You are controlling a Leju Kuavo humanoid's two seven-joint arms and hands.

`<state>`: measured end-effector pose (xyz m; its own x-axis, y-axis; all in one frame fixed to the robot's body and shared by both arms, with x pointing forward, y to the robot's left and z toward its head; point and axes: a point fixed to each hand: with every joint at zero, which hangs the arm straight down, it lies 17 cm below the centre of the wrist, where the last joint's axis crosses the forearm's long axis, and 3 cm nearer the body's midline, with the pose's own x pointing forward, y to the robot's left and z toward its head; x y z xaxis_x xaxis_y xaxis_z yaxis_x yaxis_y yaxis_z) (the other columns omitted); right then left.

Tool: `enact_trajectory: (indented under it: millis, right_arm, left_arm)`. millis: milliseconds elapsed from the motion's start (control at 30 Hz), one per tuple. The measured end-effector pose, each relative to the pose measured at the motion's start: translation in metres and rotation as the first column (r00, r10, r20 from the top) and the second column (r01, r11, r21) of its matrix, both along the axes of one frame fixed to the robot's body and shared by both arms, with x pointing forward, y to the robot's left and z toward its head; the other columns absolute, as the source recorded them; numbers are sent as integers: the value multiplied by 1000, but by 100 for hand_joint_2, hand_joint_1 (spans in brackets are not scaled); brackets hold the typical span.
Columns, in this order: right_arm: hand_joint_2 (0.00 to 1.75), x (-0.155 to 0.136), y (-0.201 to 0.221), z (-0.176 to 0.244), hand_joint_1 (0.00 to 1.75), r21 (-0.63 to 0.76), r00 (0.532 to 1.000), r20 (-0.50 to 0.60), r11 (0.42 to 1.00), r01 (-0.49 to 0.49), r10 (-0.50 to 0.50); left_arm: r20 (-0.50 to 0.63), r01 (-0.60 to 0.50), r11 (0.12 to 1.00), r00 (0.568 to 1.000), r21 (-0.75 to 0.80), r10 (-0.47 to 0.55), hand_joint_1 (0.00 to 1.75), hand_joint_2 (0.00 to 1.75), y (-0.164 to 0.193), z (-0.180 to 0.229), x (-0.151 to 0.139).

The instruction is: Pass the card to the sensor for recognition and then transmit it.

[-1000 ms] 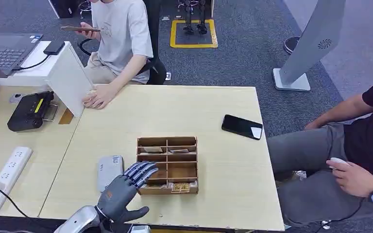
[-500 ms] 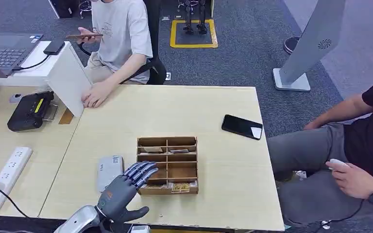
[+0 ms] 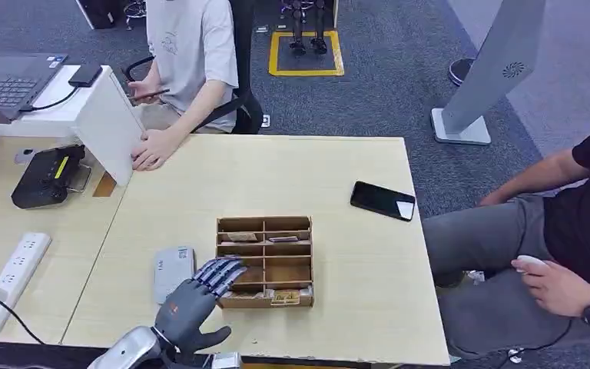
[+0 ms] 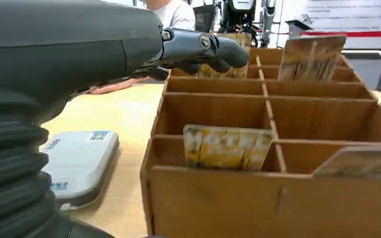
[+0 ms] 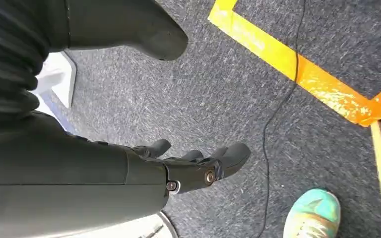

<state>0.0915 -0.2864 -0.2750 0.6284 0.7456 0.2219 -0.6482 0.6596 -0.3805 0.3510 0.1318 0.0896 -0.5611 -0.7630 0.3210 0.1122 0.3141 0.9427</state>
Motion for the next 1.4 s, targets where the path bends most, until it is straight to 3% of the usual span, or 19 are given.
enact_trajectory:
  millis: [333,1400]
  right_arm:
    - [175,5,1,0,0,0,1000,-2,1000,-10,10]
    - [175,5,0,0,0,-5,1000,-7,1000,-3,3]
  left_arm:
    - [4,-57,996,998,71,57,0,175,9,-16,6]
    - [-24,-56,997,998,51,57,0,175,6,-24,6]
